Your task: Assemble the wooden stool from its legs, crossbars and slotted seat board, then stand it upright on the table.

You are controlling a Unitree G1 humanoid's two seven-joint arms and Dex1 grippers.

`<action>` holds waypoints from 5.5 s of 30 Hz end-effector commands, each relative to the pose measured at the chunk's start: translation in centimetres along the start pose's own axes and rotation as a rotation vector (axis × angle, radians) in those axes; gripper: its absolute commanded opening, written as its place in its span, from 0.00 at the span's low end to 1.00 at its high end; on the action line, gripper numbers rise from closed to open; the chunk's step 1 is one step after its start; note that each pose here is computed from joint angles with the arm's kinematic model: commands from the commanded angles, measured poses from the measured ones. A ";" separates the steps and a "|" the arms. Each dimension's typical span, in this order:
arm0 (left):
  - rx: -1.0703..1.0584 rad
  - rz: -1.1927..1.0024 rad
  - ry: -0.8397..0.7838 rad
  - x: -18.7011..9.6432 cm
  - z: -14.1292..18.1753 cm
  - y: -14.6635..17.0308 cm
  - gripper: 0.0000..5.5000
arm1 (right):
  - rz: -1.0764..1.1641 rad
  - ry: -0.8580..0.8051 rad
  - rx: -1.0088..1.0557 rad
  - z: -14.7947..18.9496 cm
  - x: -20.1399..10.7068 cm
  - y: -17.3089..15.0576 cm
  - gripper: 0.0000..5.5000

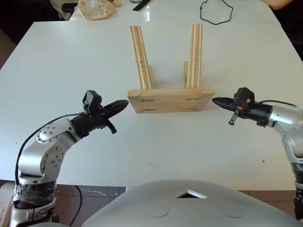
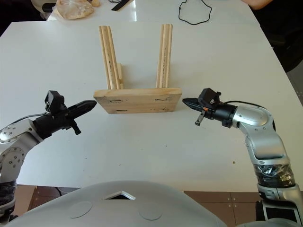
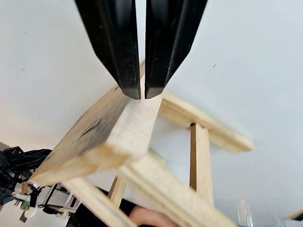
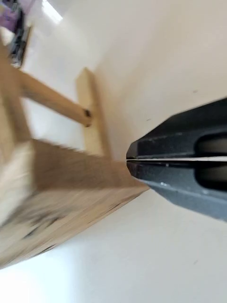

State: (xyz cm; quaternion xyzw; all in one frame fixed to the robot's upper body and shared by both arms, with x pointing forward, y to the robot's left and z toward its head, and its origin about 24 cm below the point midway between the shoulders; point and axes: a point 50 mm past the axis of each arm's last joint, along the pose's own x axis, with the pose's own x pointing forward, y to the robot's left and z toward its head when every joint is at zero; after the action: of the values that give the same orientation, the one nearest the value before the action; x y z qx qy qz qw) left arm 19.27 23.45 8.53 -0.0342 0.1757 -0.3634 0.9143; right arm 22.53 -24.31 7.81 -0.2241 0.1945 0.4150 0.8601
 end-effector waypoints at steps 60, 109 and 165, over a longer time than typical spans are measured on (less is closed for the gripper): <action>-1.130 -0.247 -1.547 4.0 17.0 -0.8 0.31 | 0.514 -1.639 1.044 20.5 0.0 0.0 0.32; -0.422 0.980 -0.886 6.9 11.0 5.4 0.79 | -1.349 -0.757 0.611 14.6 3.9 -6.4 0.78; -0.066 1.170 -0.364 14.9 -0.5 6.8 0.78 | -1.335 -0.069 0.348 2.3 14.6 -3.8 0.66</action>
State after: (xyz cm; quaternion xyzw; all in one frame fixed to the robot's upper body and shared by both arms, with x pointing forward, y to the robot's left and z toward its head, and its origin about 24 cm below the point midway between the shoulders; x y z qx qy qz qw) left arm 33.13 18.05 1.83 -0.0145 0.0262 0.2156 0.9760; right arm 33.50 -16.83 1.99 -0.1720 0.0686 -0.2555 0.9489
